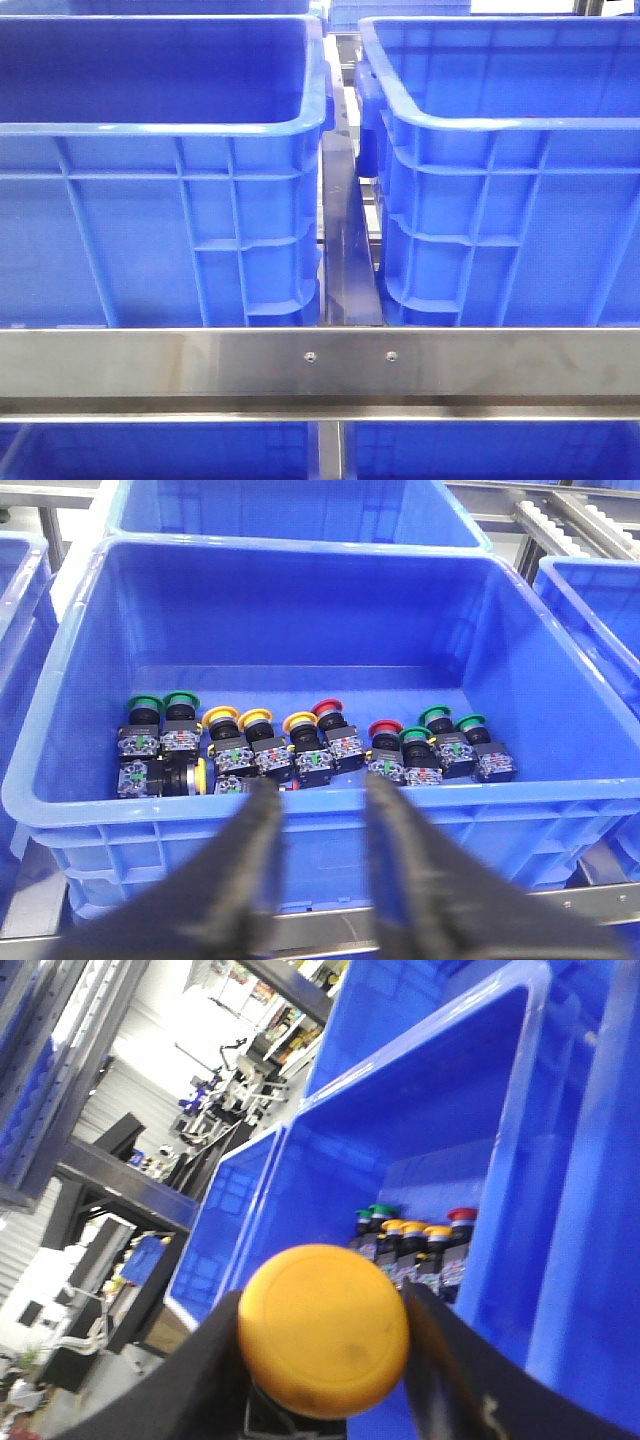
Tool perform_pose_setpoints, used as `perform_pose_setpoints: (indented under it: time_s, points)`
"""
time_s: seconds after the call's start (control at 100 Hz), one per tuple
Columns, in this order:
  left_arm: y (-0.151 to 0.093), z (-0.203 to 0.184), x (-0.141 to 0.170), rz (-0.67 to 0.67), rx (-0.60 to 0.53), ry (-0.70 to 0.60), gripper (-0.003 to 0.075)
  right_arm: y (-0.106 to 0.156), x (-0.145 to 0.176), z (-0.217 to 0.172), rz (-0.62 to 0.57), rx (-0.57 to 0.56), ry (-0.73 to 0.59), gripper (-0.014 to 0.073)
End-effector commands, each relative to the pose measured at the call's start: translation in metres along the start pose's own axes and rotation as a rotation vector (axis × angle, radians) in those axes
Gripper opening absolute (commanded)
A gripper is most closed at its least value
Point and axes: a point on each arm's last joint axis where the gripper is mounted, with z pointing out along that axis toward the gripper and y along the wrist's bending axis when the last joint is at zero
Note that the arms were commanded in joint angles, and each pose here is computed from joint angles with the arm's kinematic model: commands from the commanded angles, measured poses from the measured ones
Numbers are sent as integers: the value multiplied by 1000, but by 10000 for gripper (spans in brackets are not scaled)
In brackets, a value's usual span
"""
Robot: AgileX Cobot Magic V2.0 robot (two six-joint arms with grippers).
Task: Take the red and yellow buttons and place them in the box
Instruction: 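Lower the yellow button into the crate and open the right gripper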
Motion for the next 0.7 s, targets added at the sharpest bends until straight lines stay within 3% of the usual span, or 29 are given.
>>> perform_pose_setpoints:
  time_s: [0.0, 0.09, 0.23, 0.48, 0.56, 0.69]
  points:
    - [-3, -2, -13, -16, 20, -81, -18, 26, -20, -7, -22, -102, -126, 110]
    - [-3, -2, -13, -16, 20, -81, -19, 26, -27, -7, -74, -61, -159, 110]
    - [-3, -2, -13, -16, 20, -81, -19, 20, -43, -9, -202, 100, -251, 110]
    - [-3, -2, -13, -16, 20, -81, -19, -2, -69, -23, -439, 533, -381, 110]
    - [-3, -2, -13, -16, 20, -81, -19, -13, -74, -31, -467, 692, -399, 110]
    - [-3, -2, -13, -16, 20, -81, -19, -30, -79, -33, -506, 854, -381, 110]
